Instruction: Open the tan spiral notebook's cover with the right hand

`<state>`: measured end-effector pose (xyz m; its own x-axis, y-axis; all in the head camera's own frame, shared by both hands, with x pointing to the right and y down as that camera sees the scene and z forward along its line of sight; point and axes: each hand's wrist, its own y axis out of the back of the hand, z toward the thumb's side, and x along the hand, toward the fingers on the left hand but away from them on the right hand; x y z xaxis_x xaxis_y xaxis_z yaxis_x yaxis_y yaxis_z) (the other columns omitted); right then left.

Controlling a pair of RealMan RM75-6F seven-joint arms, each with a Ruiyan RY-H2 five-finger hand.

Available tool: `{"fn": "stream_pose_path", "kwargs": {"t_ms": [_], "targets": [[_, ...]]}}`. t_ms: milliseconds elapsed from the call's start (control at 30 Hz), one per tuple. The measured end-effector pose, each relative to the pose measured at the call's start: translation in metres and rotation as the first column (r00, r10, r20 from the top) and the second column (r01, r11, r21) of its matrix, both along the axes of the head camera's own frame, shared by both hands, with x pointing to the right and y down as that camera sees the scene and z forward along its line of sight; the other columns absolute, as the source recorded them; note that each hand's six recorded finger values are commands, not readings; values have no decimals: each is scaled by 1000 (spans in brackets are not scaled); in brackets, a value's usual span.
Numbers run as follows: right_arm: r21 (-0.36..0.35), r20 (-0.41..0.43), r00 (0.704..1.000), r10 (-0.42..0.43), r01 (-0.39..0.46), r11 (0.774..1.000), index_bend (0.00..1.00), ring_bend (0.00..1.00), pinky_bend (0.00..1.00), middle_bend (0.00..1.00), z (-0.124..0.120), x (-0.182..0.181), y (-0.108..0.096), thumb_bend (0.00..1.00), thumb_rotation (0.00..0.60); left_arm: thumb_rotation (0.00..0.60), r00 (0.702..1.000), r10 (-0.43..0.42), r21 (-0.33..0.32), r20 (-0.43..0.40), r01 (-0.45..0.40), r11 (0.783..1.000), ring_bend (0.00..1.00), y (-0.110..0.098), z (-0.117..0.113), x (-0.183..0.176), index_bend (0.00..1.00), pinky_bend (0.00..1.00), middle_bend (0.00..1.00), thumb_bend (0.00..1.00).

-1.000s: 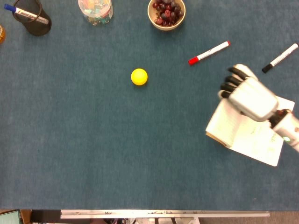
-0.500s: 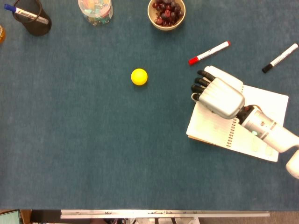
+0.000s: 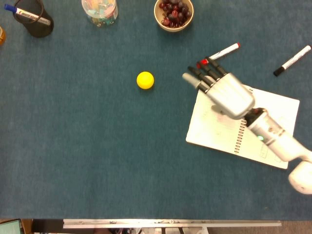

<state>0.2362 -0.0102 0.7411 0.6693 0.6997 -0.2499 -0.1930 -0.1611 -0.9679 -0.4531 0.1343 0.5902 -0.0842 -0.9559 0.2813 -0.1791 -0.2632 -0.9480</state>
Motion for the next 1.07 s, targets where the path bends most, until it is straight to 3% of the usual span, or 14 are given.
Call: {"fn": "stream_pose_path", "kwargs": {"t_ms": [100, 267, 467, 567, 833, 1067], "targets": [[11, 1, 998, 57, -57, 998, 89, 11, 52, 129, -15, 23, -3, 77, 600, 600, 1000, -1, 8, 4, 1, 1000, 19, -2, 0, -1, 132, 26, 71, 484], [38, -18, 979, 204, -203, 978, 269, 102, 107, 226, -47, 82, -2, 159, 600, 600, 1000, 12, 16, 7, -12, 1000, 19, -7, 3, 3, 132, 27, 71, 484], [78, -41, 923, 382, -378, 922, 372, 200, 215, 321, -87, 149, 17, 166, 600, 600, 999, 41, 30, 28, -42, 999, 19, -15, 8, 10, 132, 26, 71, 484], [96, -60, 893, 446, -440, 893, 397, 213, 220, 333, -105, 177, 29, 168, 600, 600, 998, 57, 42, 37, -59, 997, 19, -19, 10, 15, 132, 27, 71, 483], [124, -88, 826, 557, -546, 829, 414, 214, 220, 334, -135, 226, 60, 168, 600, 600, 996, 81, 65, 43, -84, 994, 19, -25, 15, 23, 132, 27, 71, 484], [114, -81, 820, 567, -557, 822, 414, 214, 220, 334, -135, 228, 63, 169, 600, 600, 995, 86, 71, 44, -89, 994, 19, -27, 16, 24, 132, 27, 71, 484]]}}
